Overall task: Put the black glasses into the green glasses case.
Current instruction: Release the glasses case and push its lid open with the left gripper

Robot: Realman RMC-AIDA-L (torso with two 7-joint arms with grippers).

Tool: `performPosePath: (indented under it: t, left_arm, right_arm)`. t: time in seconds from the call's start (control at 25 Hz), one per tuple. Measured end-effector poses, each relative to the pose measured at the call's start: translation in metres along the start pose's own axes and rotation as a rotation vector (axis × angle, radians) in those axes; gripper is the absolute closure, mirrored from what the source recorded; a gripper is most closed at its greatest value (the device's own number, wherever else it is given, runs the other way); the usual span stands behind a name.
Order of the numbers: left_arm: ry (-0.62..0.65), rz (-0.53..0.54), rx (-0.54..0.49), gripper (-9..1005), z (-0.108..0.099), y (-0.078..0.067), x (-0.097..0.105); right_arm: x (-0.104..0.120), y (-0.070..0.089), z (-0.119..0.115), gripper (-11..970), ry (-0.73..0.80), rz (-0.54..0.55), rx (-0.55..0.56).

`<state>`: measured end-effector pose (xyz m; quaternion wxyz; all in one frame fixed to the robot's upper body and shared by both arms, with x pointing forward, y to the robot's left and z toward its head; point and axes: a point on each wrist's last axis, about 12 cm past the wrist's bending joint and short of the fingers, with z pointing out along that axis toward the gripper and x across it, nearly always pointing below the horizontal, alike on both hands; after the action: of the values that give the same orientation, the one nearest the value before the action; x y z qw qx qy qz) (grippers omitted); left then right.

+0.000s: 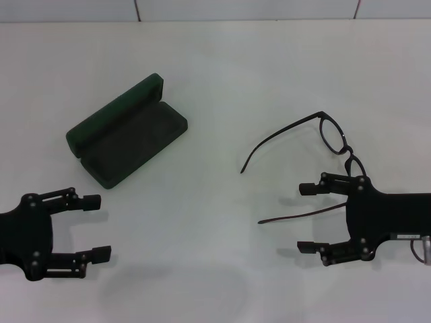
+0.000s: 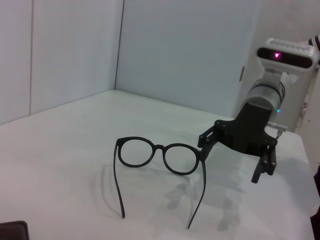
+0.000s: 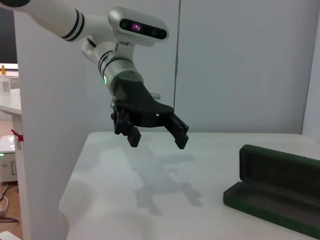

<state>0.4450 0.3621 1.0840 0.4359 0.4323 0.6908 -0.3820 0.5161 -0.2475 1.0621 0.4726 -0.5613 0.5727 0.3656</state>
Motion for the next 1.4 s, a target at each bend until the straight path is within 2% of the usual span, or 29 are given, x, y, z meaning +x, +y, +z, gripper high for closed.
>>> performPosePath:
  t: [0.52,0.68,0.76,0.88,1.0,1.12,1.2,1.24,1.28,1.4]
  left_arm:
    - [-0.005,-0.003,0.004,138,0.002,0.000,0.000]
    - [-0.026,-0.110,0.000,139,0.006,0.006,-0.007]
    - [-0.021,-0.219,0.009,140,0.011,0.014,-0.016]
    - [0.016,-0.316,0.016,141,0.017,0.026,-0.026]
    - [0.068,-0.396,-0.055,141,0.022,0.047,-0.038]
    - [0.139,-0.424,-0.132,142,0.022,0.065,-0.057]
    - [0.156,-0.422,-0.143,143,0.023,0.068,-0.062]
    - [0.186,-0.413,-0.158,143,0.025,0.073,-0.072]
    - [0.252,-0.385,-0.196,143,0.030,0.084,-0.095]
    - [0.329,-0.348,-0.257,144,0.040,0.097,-0.122]
  right_arm:
    - [0.001,0.000,-0.002,85,0.005,0.001,0.005]
    - [0.002,0.001,-0.001,85,0.005,0.004,0.005]
    - [0.002,0.002,0.000,85,0.006,0.006,0.003]
    - [0.003,0.003,0.001,85,0.007,0.007,0.000]
    - [0.003,0.004,0.001,86,0.009,0.008,-0.004]
    - [0.003,0.004,0.002,86,0.009,0.009,-0.006]
    - [0.004,0.005,0.002,86,0.009,0.010,-0.006]
    - [0.004,0.005,0.002,86,0.009,0.011,-0.007]
    - [0.004,0.005,0.002,86,0.009,0.011,-0.008]
    - [0.004,0.006,0.003,86,0.009,0.012,-0.014]
